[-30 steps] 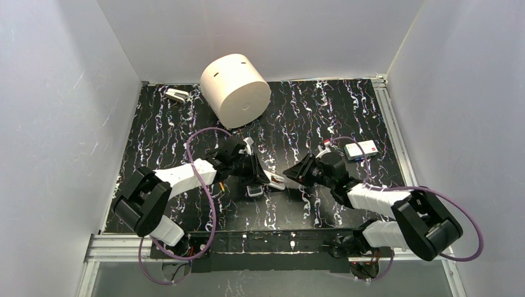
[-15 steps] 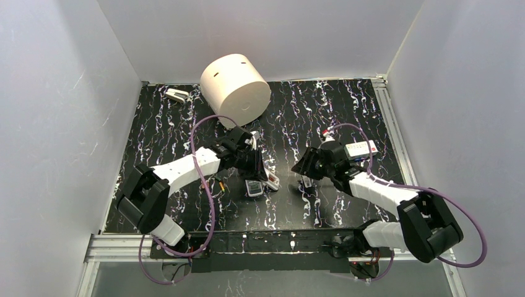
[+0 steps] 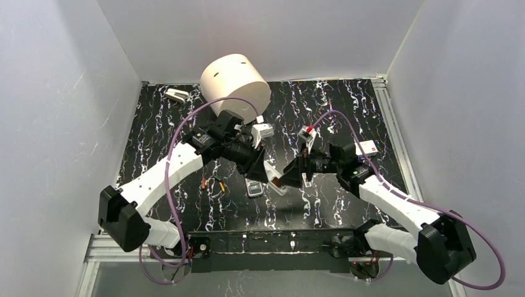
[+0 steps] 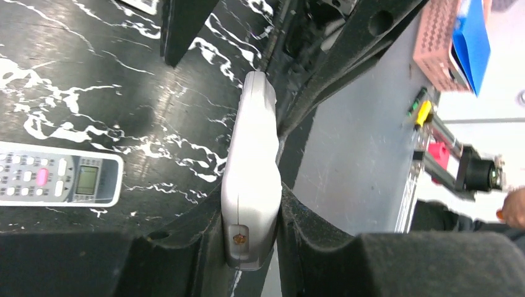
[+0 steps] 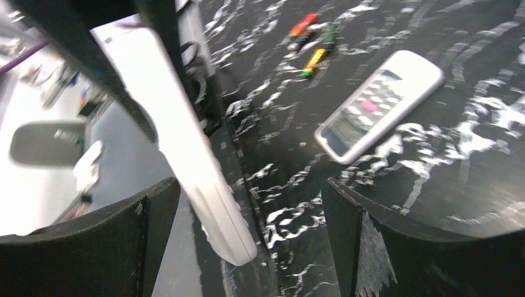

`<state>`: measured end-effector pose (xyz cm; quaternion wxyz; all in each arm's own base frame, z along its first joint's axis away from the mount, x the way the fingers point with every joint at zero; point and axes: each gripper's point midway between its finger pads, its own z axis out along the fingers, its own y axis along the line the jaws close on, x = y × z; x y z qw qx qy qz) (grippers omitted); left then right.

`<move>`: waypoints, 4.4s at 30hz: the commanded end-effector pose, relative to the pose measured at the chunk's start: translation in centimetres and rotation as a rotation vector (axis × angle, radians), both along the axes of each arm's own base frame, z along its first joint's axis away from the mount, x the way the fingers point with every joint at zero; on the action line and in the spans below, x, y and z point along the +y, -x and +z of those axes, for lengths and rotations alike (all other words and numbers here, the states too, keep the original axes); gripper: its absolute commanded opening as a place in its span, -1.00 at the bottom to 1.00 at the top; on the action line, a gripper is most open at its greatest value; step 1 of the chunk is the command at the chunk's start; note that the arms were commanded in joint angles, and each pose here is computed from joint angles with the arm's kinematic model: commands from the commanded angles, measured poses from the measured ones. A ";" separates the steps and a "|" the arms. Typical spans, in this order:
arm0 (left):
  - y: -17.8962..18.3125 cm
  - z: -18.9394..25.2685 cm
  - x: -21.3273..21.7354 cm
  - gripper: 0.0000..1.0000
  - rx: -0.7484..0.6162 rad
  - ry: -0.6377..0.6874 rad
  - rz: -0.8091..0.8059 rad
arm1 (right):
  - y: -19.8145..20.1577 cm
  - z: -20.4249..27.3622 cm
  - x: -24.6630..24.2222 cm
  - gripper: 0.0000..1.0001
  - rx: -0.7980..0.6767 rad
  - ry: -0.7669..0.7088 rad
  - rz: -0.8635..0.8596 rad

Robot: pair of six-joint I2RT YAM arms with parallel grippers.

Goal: Load the batteries into the remote control

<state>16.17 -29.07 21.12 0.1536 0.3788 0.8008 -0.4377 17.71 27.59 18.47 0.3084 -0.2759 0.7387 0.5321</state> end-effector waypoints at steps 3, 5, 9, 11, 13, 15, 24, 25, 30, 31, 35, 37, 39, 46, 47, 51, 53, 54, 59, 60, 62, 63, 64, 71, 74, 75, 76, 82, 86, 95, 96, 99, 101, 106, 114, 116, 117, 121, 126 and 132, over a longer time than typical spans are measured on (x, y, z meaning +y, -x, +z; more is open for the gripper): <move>4.2 3.0 1.5 -1.00 -0.017 0.084 -0.186 | 6.9 4.1 2.1 0.68 -0.126 -0.082 0.369; 4.4 3.7 1.8 -1.00 -0.041 0.094 -0.186 | 8.2 4.2 2.9 0.52 -0.131 -0.072 0.407; 4.6 4.1 2.3 -1.00 -0.070 0.093 -0.174 | 9.5 4.7 3.8 0.20 -0.117 -0.082 0.444; 4.9 4.3 2.5 -1.00 -0.078 0.098 -0.175 | 9.7 5.0 4.0 0.03 -0.109 -0.090 0.444; 5.1 4.7 2.7 -1.00 -0.090 0.102 -0.169 | 9.8 5.3 4.1 -0.19 -0.107 -0.096 0.441; 5.1 5.3 2.8 -0.93 -0.105 0.113 -0.155 | 9.7 6.0 4.3 -0.42 -0.103 -0.117 0.427; 1.4 12.2 1.5 0.39 -0.233 0.365 0.208 | 6.1 9.4 5.8 -0.70 -0.055 -0.311 0.153; 0.7 13.0 1.7 0.41 -0.211 0.394 0.305 | 5.9 9.8 6.0 -0.69 -0.038 -0.350 0.144; 0.2 15.7 1.9 0.41 -0.134 0.600 0.455 | 5.6 11.9 6.6 -0.66 0.008 -0.484 0.149; 0.2 16.1 2.0 0.40 -0.128 0.619 0.464 | 5.6 12.0 6.8 -0.66 0.017 -0.488 0.154; 0.2 16.7 1.9 0.21 -0.131 0.634 0.465 | 5.6 12.4 7.2 -0.65 0.022 -0.489 0.178; 0.3 16.3 1.8 0.07 -0.130 0.630 0.449 | 5.6 12.7 7.3 -0.65 0.028 -0.495 0.185; 0.6 15.9 1.5 -0.09 -0.131 0.620 0.413 | 5.7 13.1 7.3 -0.64 0.029 -0.510 0.192; 1.5 15.4 1.1 -0.42 -0.133 0.604 0.327 | 5.9 13.8 7.6 -0.62 0.038 -0.532 0.222; 1.5 15.5 1.1 -0.53 -0.141 0.607 0.327 | 5.9 13.9 7.5 -0.62 0.036 -0.533 0.224; 1.1 15.7 1.1 -1.00 -0.189 0.608 0.328 | 5.8 13.7 7.6 -0.56 0.044 -0.521 0.219; -0.1 15.3 1.5 -1.00 -0.226 0.580 0.392 | 5.2 13.0 7.9 -0.23 0.065 -0.484 0.194; -1.2 14.7 2.1 -1.00 -0.253 0.546 0.461 | 4.7 12.7 8.0 0.06 0.065 -0.461 0.167; -7.7 10.5 8.8 -1.00 -0.428 0.230 0.925 | 0.2 8.5 8.1 0.73 0.002 -0.218 -0.064; -8.5 9.6 10.5 -1.00 -0.454 0.159 1.008 | -0.4 7.9 8.0 0.75 -0.006 -0.178 -0.096; -9.5 8.1 14.0 -1.00 -0.519 0.022 1.155 | -1.6 6.6 8.0 0.76 -0.010 -0.112 -0.147; -9.7 7.4 15.6 -1.00 -0.541 -0.042 1.216 | -2.3 6.0 8.1 0.76 -0.002 -0.084 -0.181; -9.8 6.9 17.6 -1.00 -0.574 -0.109 1.293 | -2.8 5.2 8.3 0.76 0.005 -0.056 -0.210; -6.1 4.8 26.7 -1.00 -0.624 -0.399 1.580 | -4.6 -1.8 12.8 0.24 -0.029 0.281 -0.372; -4.8 4.9 28.7 -1.00 -0.647 -0.429 1.628 | -5.4 -3.9 15.0 0.02 -0.025 0.345 -0.403; -4.4 5.0 29.2 -1.00 -0.656 -0.441 1.635 | -5.5 -4.2 15.7 -0.02 -0.023 0.358 -0.405; -4.2 5.1 29.6 -1.00 -0.664 -0.449 1.640 | -5.5 -4.9 16.4 -0.04 -0.026 0.389 -0.405; -3.7 5.8 30.5 -1.00 -0.703 -0.457 1.648 | -4.8 -8.8 19.5 0.04 -0.043 0.575 -0.409; -3.2 6.4 31.5 -1.00 -0.735 -0.444 1.681 | -4.3 -11.3 20.6 0.09 -0.049 0.635 -0.381; -2.0 7.0 32.9 -1.00 -0.769 -0.431 1.701 | -3.9 -11.4 23.1 0.12 -0.108 0.665 -0.361; -2.0 7.1 33.0 -1.00 -0.771 -0.429 1.704 | -3.9 -11.3 23.5 0.12 -0.115 0.663 -0.361; -1.9 7.2 33.1 -1.00 -0.775 -0.416 1.710 | -4.3 -11.1 24.4 0.12 -0.143 0.673 -0.367; -2.0 7.2 33.1 -1.00 -0.775 -0.415 1.709 | -4.7 -11.3 24.5 0.11 -0.165 0.691 -0.375; -2.1 7.2 32.9 -1.00 -0.772 -0.416 1.699 | -5.4 -12.3 24.7 0.09 -0.215 0.744 -0.350; -2.1 6.8 32.6 -1.00 -0.761 -0.414 1.685 | -5.2 -14.0 24.3 0.02 -0.203 0.800 -0.302; -2.2 6.8 32.5 -1.00 -0.759 -0.416 1.682 | -5.1 -14.5 24.2 -0.02 -0.195 0.815 -0.293; -2.2 6.8 32.5 -1.00 -0.759 -0.417 1.682 | -5.2 -14.7 24.2 -0.04 -0.193 0.822 -0.292; -2.2 6.8 32.4 -1.00 -0.756 -0.413 1.678 | -5.8 -15.0 23.8 -0.28 -0.202 0.873 -0.326; -2.3 6.5 32.2 -1.00 -0.750 -0.413 1.665 | -6.0 -15.5 24.0 -0.34 -0.196 0.878 -0.329; -2.2 6.4 32.0 -1.00 -0.742 -0.402 1.653 | -6.2 -16.1 23.7 -0.55 -0.104 0.866 -0.339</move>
